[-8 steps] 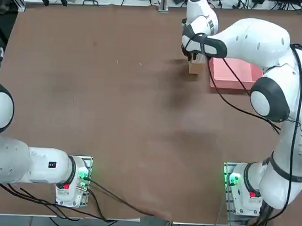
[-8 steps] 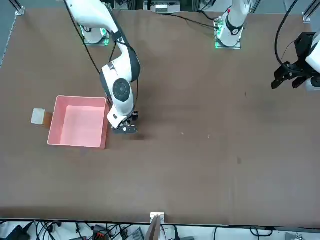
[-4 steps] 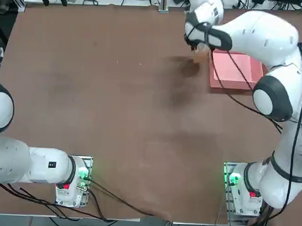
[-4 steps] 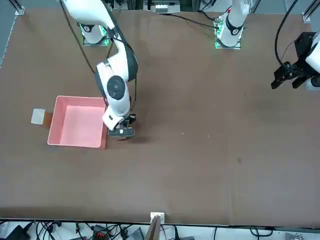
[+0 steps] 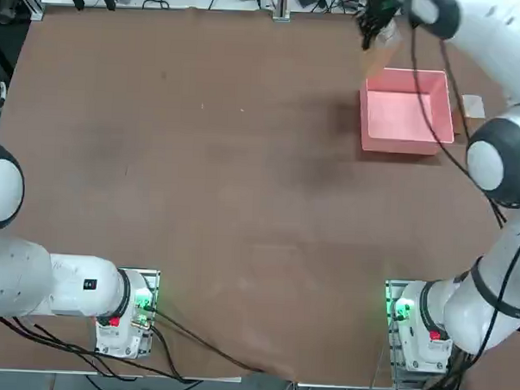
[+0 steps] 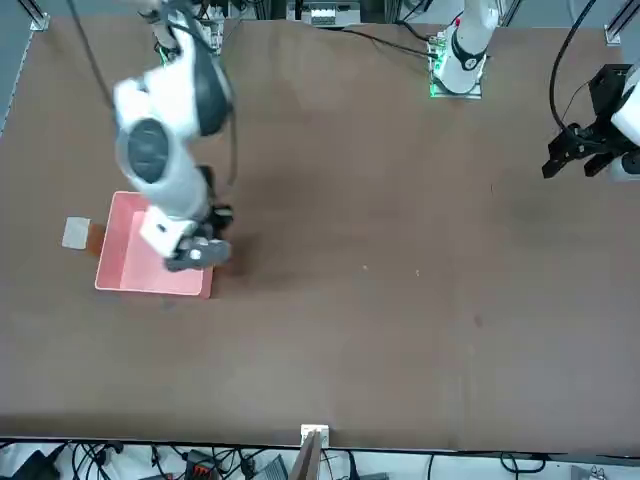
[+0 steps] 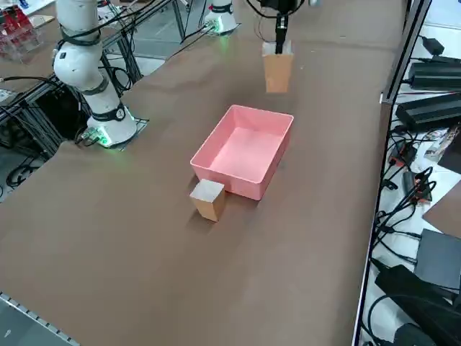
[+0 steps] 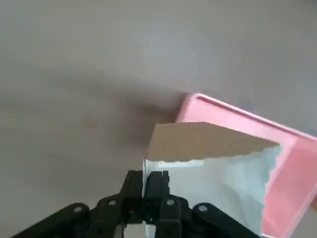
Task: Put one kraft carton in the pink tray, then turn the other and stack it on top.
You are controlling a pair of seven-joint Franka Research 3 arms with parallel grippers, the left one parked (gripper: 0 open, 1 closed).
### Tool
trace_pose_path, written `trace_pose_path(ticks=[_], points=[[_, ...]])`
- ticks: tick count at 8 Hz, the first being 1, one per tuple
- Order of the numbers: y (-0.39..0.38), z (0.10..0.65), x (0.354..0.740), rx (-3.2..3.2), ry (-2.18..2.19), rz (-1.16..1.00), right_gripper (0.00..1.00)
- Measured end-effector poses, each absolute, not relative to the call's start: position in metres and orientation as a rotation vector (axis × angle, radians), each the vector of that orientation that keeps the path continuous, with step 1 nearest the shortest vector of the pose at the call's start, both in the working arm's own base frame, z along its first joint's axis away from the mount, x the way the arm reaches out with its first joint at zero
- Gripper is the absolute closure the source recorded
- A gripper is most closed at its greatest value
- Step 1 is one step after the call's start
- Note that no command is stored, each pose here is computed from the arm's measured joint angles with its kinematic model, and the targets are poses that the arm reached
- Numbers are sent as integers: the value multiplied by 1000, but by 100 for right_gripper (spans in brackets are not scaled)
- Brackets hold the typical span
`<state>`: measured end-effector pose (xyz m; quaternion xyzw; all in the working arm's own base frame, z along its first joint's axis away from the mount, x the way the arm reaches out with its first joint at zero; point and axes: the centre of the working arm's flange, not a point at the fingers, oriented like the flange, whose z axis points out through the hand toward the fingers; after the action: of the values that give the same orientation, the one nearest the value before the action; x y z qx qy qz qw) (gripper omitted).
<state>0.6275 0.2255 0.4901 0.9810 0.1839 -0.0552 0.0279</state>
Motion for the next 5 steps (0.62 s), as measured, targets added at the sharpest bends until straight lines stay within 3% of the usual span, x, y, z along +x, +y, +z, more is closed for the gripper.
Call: trace_pose_path(ticks=[5], points=[[106,511,607,2788,1471,-374,98]])
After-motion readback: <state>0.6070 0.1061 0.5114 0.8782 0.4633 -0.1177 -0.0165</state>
